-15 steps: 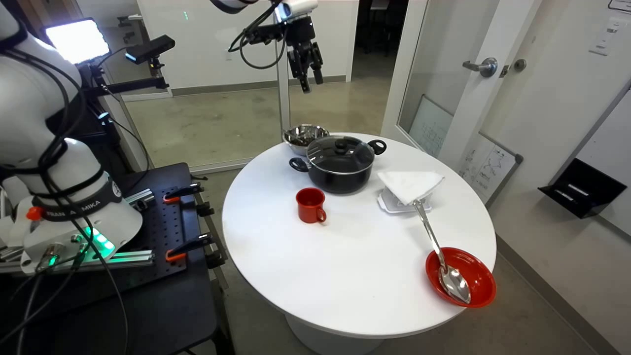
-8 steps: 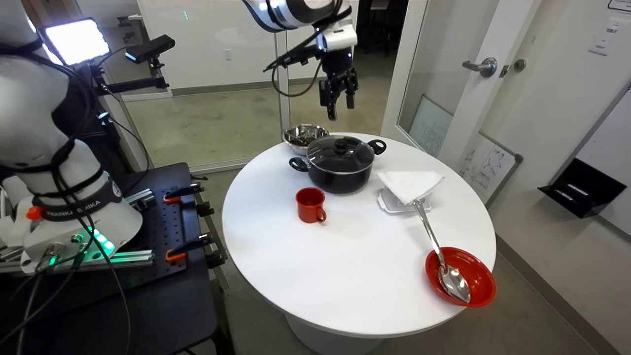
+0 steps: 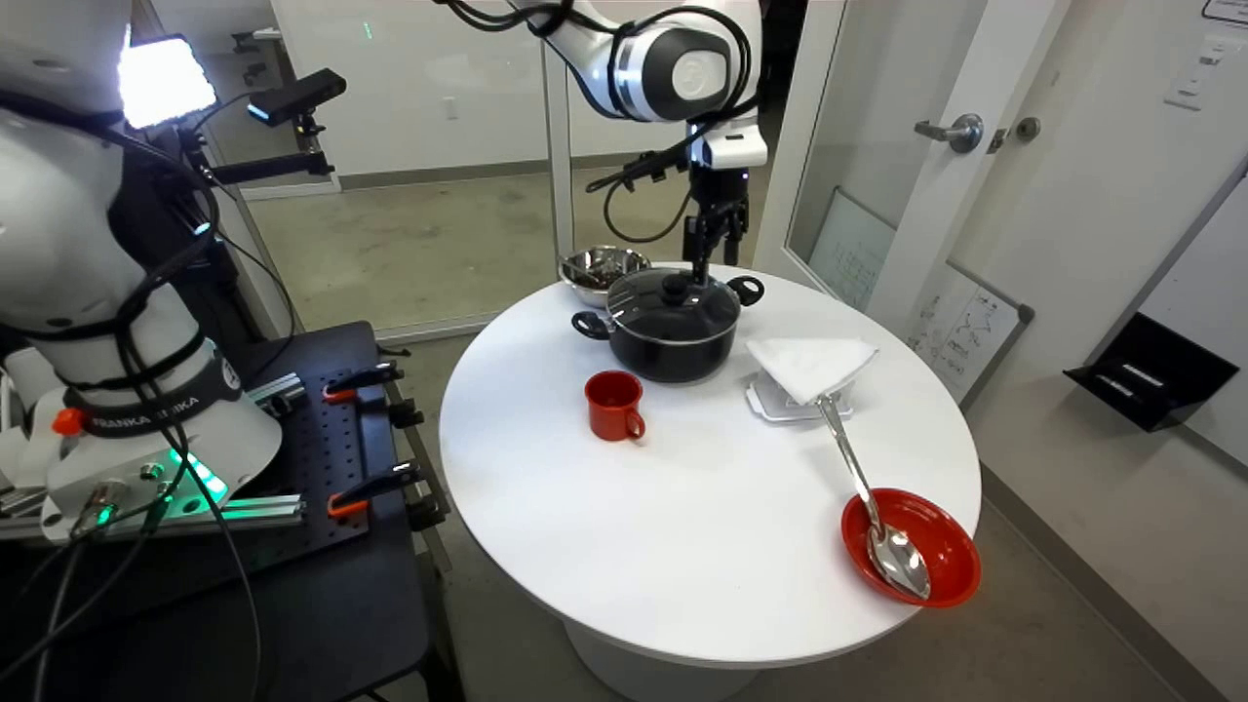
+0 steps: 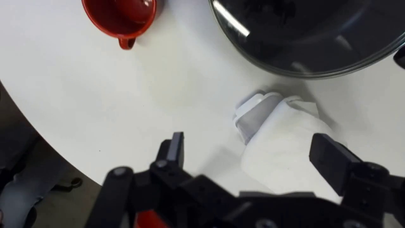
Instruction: Use the towel to wipe the table
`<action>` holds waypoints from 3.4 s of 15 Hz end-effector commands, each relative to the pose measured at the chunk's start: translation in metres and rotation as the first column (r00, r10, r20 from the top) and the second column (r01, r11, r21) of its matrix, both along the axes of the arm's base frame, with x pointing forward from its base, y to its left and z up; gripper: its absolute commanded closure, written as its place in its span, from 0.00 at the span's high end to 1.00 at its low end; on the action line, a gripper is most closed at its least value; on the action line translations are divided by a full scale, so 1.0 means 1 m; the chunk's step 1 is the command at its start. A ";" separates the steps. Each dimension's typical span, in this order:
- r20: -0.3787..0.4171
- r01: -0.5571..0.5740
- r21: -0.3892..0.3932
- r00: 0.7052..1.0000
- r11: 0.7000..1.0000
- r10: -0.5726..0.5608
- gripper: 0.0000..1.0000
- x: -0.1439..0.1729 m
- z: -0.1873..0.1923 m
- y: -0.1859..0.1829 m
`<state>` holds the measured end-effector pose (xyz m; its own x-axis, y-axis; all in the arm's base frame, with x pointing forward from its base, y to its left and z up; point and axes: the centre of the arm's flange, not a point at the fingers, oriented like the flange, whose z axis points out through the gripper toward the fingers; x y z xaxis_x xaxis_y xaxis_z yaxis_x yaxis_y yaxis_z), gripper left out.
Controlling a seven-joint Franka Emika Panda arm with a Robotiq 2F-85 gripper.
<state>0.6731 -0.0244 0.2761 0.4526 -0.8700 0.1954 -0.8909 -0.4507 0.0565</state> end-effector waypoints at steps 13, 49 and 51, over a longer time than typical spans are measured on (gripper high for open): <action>0.042 0.075 -0.091 0.997 0.993 -0.071 1.00 0.050 -0.033 -0.017; -0.002 0.027 -0.005 1.000 1.000 -0.027 1.00 0.098 -0.152 -0.050; -0.022 -0.003 -0.030 1.000 1.000 0.002 1.00 0.099 -0.155 -0.050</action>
